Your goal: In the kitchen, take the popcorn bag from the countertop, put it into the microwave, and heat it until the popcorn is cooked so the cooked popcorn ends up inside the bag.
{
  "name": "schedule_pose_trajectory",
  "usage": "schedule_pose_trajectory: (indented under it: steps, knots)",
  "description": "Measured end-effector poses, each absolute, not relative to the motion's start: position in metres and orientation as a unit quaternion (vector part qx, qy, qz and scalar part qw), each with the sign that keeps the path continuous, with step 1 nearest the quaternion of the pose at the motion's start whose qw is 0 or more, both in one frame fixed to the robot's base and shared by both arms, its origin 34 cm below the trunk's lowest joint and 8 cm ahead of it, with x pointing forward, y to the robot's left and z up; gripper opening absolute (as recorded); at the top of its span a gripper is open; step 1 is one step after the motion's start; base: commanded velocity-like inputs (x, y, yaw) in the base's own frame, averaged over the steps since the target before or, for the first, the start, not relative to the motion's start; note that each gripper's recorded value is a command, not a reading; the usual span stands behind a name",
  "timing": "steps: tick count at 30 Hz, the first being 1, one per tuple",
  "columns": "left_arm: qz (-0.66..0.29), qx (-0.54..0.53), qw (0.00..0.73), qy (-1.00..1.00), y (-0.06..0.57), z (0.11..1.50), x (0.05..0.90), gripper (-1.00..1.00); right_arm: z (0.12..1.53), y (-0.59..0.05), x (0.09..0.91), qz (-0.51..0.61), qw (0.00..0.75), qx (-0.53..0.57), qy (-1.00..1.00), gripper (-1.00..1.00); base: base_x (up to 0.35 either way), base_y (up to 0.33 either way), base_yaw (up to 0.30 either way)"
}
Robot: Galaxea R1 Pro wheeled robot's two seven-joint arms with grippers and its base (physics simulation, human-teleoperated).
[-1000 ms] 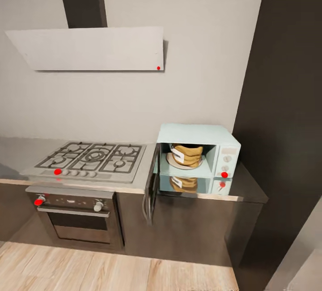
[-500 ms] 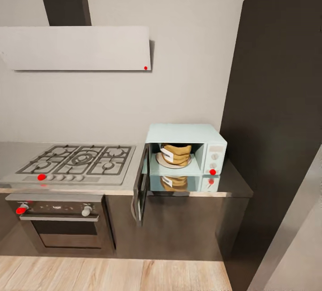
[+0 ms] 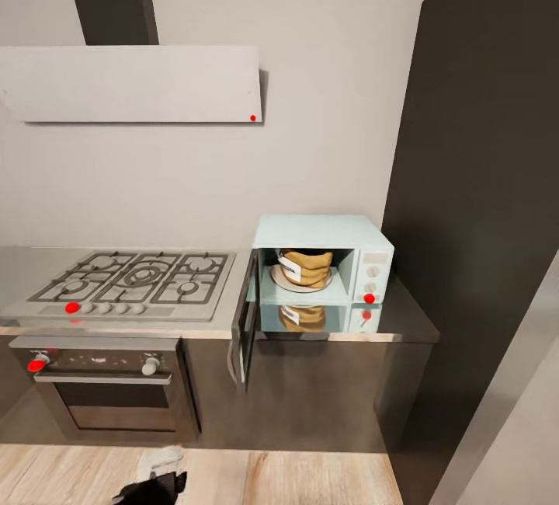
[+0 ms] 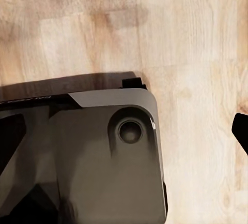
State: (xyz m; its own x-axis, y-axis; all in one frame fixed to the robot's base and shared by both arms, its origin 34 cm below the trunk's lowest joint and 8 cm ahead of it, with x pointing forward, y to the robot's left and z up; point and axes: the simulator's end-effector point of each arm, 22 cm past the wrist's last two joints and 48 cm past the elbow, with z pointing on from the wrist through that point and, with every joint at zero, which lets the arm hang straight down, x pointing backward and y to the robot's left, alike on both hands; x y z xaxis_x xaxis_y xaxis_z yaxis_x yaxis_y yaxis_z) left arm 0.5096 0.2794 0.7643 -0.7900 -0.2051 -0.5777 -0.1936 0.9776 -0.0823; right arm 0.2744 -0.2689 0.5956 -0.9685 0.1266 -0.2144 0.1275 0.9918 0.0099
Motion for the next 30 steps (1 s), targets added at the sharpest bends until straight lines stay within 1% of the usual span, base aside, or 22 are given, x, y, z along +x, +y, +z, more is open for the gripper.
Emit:
schedule_pose_trajectory:
  steps: [3,7,11,12,16,19,21,24,30]
  knots:
    - [-0.025,-0.101,0.379,0.919,0.274,0.834,0.59,1.0,0.596,-0.269,0.274,-0.002,0.108,0.064,0.992,1.0,0.0,0.0,0.0]
    - [-0.043,-0.1,0.456,0.883,0.268,0.918,0.671,1.0,0.596,-0.27,0.274,-0.002,0.108,0.064,0.992,1.0,0.0,0.0,0.0]
    - [-0.053,-0.097,0.506,0.855,0.264,0.982,0.719,1.0,0.596,-0.27,0.274,-0.003,0.108,0.064,0.992,1.0,0.0,0.0,0.0]
    - [-0.056,-0.097,0.513,0.851,0.263,0.99,0.725,1.0,0.596,-0.27,0.274,-0.003,0.108,0.064,0.992,1.0,0.0,0.0,0.0]
    - [-0.153,-0.09,0.534,0.826,0.225,1.002,0.736,1.0,0.595,-0.269,0.274,-0.002,0.107,0.064,0.992,1.0,0.0,0.0,0.0]
    - [-0.186,-0.078,0.558,0.805,0.208,1.014,0.74,1.0,0.596,-0.268,0.274,-0.002,0.108,0.063,0.992,1.0,0.0,0.0,0.0]
    - [-0.189,-0.056,0.564,0.802,0.199,1.017,0.739,1.0,0.596,-0.268,0.274,-0.002,0.108,0.063,0.992,1.0,0.0,0.0,0.0]
    - [-0.181,-0.027,0.559,0.809,0.21,1.013,0.737,1.0,0.596,-0.267,0.276,-0.001,0.111,0.063,0.992,1.0,0.0,0.0,-0.027]
    - [-0.196,0.031,0.568,0.799,0.228,1.03,0.731,1.0,0.596,-0.267,0.276,-0.001,0.112,0.063,0.992,1.0,0.0,0.0,-0.192]
